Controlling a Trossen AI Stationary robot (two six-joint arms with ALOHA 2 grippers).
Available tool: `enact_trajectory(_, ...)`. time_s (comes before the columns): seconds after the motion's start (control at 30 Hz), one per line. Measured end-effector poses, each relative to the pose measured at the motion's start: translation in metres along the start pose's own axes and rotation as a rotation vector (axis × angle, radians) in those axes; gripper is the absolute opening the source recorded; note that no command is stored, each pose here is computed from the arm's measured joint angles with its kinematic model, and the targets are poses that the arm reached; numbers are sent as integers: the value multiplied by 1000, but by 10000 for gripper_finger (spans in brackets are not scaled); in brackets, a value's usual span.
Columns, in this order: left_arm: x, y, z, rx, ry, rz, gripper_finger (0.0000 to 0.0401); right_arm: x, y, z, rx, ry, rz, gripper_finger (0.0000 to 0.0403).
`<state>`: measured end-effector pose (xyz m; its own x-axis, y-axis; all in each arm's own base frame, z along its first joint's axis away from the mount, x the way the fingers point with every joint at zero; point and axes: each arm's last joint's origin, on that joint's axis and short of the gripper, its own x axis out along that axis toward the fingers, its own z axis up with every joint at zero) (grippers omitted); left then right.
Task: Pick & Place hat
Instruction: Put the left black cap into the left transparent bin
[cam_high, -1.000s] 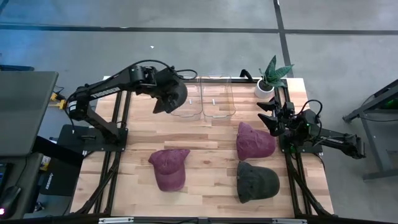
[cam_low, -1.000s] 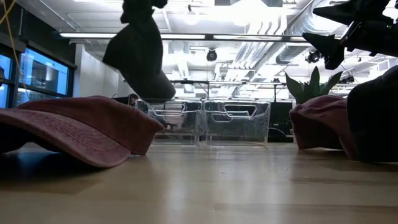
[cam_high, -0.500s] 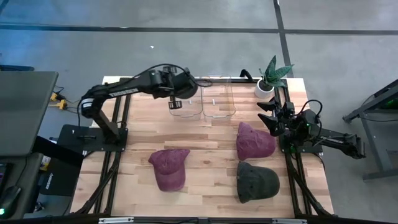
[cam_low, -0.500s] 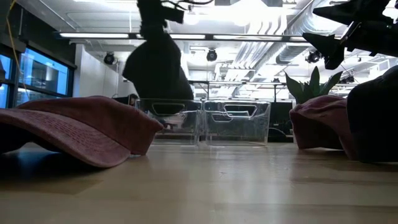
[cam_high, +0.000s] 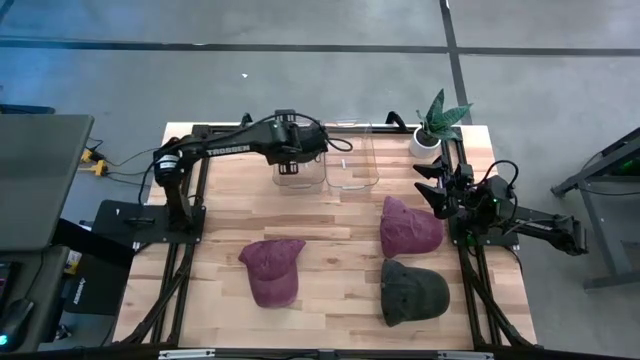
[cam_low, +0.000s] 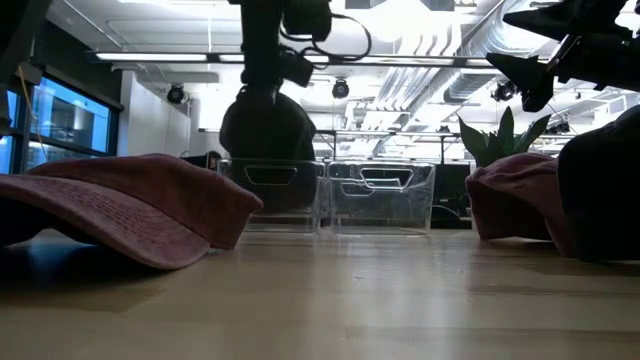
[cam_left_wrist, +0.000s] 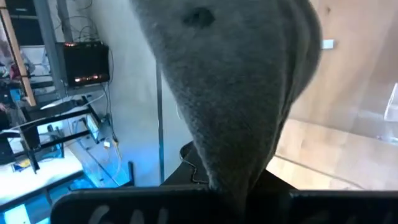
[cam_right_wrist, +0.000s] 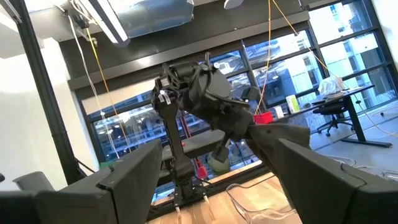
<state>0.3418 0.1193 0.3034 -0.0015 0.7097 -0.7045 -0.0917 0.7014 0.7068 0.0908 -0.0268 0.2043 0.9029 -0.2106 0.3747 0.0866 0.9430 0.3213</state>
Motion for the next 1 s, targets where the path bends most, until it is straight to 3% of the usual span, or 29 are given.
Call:
enact_trajectory(0.77,3,-52,19,-113,-2,-426,0,0,0,-1,1,13,-5,307)
enact_trajectory(1.0,2,-53,20,-142,0,-428,8,0,-1,-1,1,14,-5,307)
